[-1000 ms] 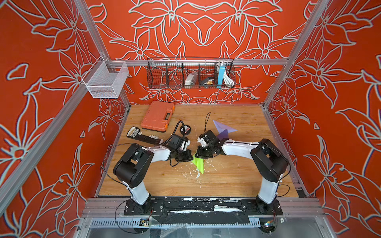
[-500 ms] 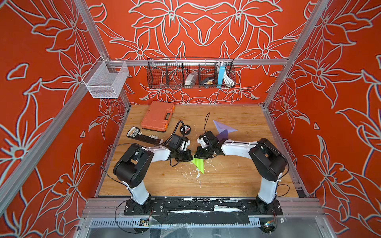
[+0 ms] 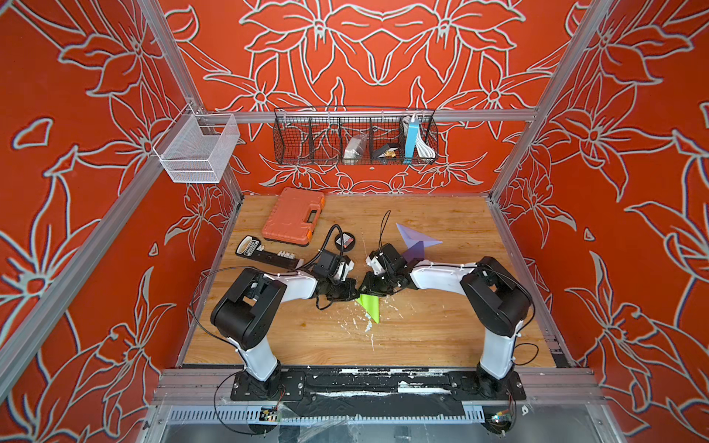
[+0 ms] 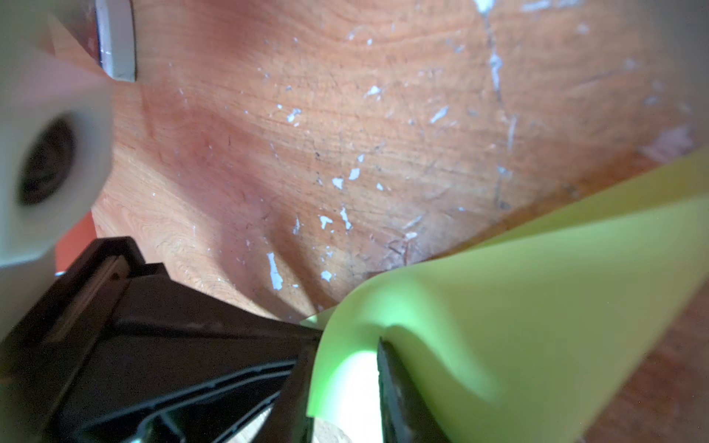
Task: Fold the square paper diagonally
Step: Fold the paper at the center of the board.
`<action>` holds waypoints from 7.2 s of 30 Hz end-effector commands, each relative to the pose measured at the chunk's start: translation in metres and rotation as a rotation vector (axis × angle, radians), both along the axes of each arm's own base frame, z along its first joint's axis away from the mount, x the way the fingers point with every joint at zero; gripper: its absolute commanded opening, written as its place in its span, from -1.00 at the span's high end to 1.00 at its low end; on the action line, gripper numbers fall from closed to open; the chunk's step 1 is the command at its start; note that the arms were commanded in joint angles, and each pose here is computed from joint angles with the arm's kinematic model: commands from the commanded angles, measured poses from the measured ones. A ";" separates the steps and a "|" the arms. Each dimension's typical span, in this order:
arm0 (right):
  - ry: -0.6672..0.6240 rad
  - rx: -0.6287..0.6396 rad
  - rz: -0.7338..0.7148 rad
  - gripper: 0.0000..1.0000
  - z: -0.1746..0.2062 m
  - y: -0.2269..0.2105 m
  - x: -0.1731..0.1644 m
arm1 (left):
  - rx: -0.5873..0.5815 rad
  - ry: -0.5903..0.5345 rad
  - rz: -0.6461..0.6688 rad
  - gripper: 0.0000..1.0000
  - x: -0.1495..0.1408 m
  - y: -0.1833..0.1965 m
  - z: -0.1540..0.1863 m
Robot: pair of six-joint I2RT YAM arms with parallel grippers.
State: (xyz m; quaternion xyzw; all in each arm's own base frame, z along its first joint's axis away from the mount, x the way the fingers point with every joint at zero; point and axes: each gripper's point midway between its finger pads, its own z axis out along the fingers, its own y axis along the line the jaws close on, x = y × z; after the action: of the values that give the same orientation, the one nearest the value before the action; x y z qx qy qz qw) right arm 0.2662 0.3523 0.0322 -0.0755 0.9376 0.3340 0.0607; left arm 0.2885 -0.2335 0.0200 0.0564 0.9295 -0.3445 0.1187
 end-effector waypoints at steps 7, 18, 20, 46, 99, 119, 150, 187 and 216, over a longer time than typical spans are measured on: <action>0.034 -0.037 -0.005 0.21 -0.018 -0.005 -0.009 | 0.101 0.100 0.018 0.99 -0.023 0.020 -0.030; 0.054 -0.049 -0.011 0.01 -0.024 -0.008 -0.012 | 0.100 0.092 0.017 0.98 -0.022 0.020 -0.027; 0.055 -0.051 -0.012 -0.01 -0.025 -0.008 -0.012 | 0.104 0.084 0.021 0.99 -0.021 0.021 -0.026; 0.065 -0.111 -0.015 0.00 -0.032 -0.016 -0.015 | 0.266 -0.027 0.143 0.99 -0.013 0.059 -0.014; 0.072 -0.114 -0.017 0.18 -0.033 -0.016 -0.019 | -0.088 -0.074 0.102 0.89 0.000 0.005 0.019; 0.031 -0.118 0.022 0.22 -0.008 -0.018 -0.018 | -0.042 0.005 0.104 0.92 -0.004 0.007 -0.006; -0.005 -0.186 0.165 0.54 -0.003 -0.028 -0.023 | -0.005 0.019 0.100 0.94 -0.002 0.010 -0.012; 0.029 -0.186 0.148 0.59 -0.013 -0.030 -0.027 | -0.041 0.027 0.057 0.91 -0.001 -0.008 -0.005; 0.036 -0.203 0.153 0.65 -0.013 -0.037 -0.031 | -0.085 -0.115 0.015 0.96 0.001 -0.020 0.032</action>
State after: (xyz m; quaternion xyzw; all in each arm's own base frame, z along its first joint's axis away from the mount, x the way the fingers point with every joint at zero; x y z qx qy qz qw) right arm 0.2408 0.3242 0.0262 -0.1518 0.9535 0.2594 0.0220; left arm 0.2937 -0.2463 0.0514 0.0457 0.9098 -0.3710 0.1802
